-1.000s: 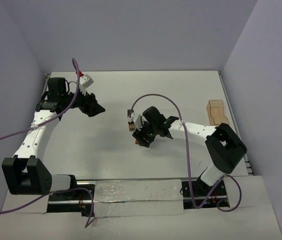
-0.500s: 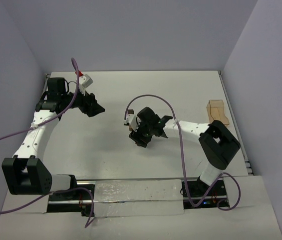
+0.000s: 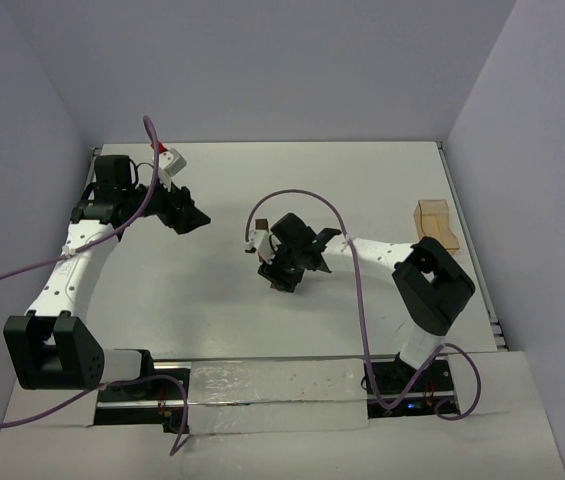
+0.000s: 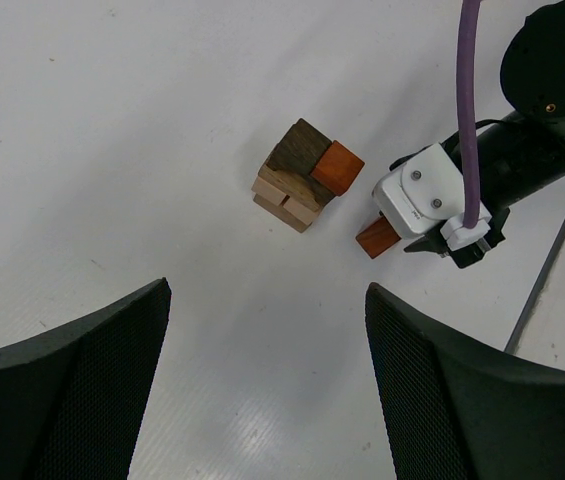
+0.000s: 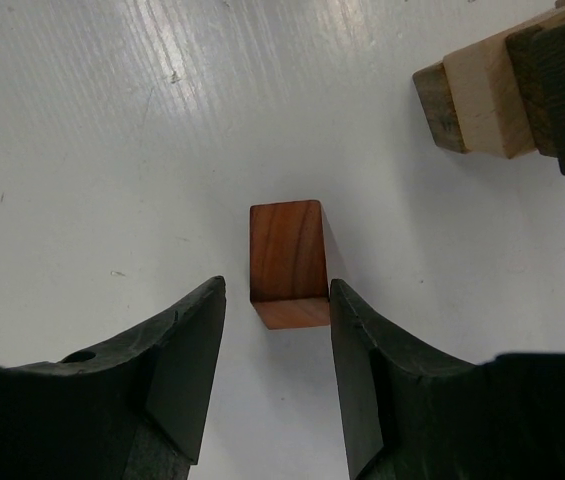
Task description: Build the wood block tower
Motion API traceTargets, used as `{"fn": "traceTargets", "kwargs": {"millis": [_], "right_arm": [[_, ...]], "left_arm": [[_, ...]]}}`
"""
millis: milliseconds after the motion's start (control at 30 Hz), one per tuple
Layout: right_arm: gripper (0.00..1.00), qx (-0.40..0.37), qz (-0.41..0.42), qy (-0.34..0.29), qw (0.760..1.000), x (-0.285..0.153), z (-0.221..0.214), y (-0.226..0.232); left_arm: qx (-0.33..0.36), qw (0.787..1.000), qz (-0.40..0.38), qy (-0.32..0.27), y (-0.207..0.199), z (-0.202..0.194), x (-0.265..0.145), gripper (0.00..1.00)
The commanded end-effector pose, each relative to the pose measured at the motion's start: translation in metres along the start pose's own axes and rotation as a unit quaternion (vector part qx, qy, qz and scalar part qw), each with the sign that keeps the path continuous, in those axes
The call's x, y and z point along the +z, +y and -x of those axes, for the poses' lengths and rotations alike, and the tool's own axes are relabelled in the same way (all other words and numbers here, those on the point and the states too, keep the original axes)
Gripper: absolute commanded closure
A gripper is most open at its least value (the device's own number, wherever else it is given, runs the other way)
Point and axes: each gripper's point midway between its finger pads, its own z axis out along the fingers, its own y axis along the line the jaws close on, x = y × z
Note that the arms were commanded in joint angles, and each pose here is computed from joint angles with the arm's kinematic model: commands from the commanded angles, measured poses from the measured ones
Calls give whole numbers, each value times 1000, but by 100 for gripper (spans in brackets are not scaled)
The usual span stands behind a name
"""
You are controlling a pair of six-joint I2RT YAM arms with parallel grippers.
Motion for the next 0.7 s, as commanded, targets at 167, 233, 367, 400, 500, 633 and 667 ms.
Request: {"fn": "traceTargets", "kwargs": {"millis": [167,233,367,400,500,633,667], "right_arm": [[48,-29,-12,19,999,6,4,-2],[47,-32,-18,24,999,8,2,-3],[48,-35,-19,26,999,10,2,-4],[49,-35,-19,26,999,10,2,-4],[59,-33,-22,26,999,11,3,-5],[73,-28,-21,22,999,10,6,-4],[80,-22,-20,17,999,6,10,-2]], "left_arm": [[27,999,-9,-21,-5,15,-6,15],[27,999,-9,-22,-5,16,-6,15],[27,999,-10,-22,-6,15,-6,15],[27,999,-11,-21,-6,14,-6,15],[27,999,-10,-20,-6,12,-6,15],[26,999,-8,-20,-6,11,-6,16],[26,999,-7,-19,-6,11,-6,16]]}}
